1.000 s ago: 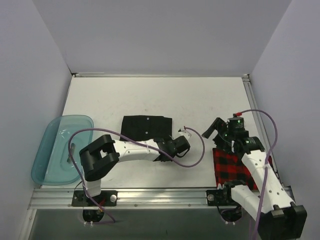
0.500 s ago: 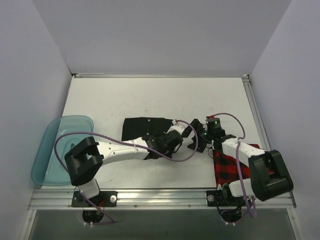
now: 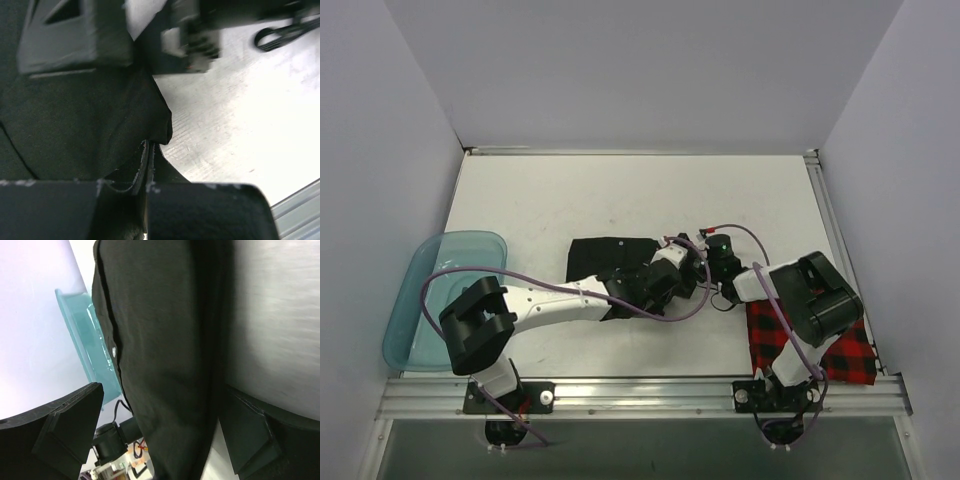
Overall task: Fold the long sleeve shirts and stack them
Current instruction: Neatly place the folded shirt to the corner
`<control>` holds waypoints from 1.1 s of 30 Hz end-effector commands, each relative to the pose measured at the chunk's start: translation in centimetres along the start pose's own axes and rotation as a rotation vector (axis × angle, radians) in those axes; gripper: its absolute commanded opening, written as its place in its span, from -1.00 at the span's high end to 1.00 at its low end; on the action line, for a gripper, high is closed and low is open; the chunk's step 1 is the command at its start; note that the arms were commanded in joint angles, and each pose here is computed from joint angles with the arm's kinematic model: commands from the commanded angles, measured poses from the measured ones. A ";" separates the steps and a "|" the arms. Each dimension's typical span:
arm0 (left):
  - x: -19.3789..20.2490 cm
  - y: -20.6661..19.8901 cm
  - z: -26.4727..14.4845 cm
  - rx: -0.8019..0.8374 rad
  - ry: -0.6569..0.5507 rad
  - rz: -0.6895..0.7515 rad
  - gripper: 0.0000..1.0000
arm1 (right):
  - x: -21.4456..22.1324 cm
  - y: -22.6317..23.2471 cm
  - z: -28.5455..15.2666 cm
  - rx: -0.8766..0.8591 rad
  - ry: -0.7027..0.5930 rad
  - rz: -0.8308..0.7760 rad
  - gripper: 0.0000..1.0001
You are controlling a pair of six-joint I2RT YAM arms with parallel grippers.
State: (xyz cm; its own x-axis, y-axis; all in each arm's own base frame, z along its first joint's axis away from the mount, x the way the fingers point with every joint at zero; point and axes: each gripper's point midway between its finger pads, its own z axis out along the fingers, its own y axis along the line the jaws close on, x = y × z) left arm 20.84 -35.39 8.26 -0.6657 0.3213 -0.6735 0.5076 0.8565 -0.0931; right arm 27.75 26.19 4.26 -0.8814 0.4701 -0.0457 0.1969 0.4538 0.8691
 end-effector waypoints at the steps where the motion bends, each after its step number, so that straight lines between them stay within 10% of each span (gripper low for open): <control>1: -3.0 -1.2 -1.6 0.067 -0.099 -0.071 1.00 | 1.3 -3.2 1.4 0.114 0.028 0.013 -1.00; 12: -2.1 -2.2 -1.7 0.133 -0.090 -0.108 1.00 | 1.9 -2.6 3.6 0.071 0.080 -0.031 -0.62; 20: -3.0 -3.2 -2.7 0.196 -0.107 -0.157 0.96 | 2.0 -1.4 3.5 0.034 0.092 -0.128 0.47; 26: -5.0 -1.5 -5.8 0.208 -0.130 -0.246 0.15 | 1.7 -1.2 1.5 0.122 0.103 -0.230 0.99; 33: -7.0 6.6 -11.4 0.103 -0.154 -0.317 -0.58 | -1.6 1.0 -4.4 0.288 0.077 -0.442 1.00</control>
State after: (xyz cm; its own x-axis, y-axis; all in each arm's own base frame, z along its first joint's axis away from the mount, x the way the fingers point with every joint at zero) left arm 22.05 -31.14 17.88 -0.7146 0.0068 -0.6995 0.3860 0.8378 -0.3861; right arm 28.06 26.13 5.41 -0.9348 0.2236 -0.2758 -0.0481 0.6899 0.7223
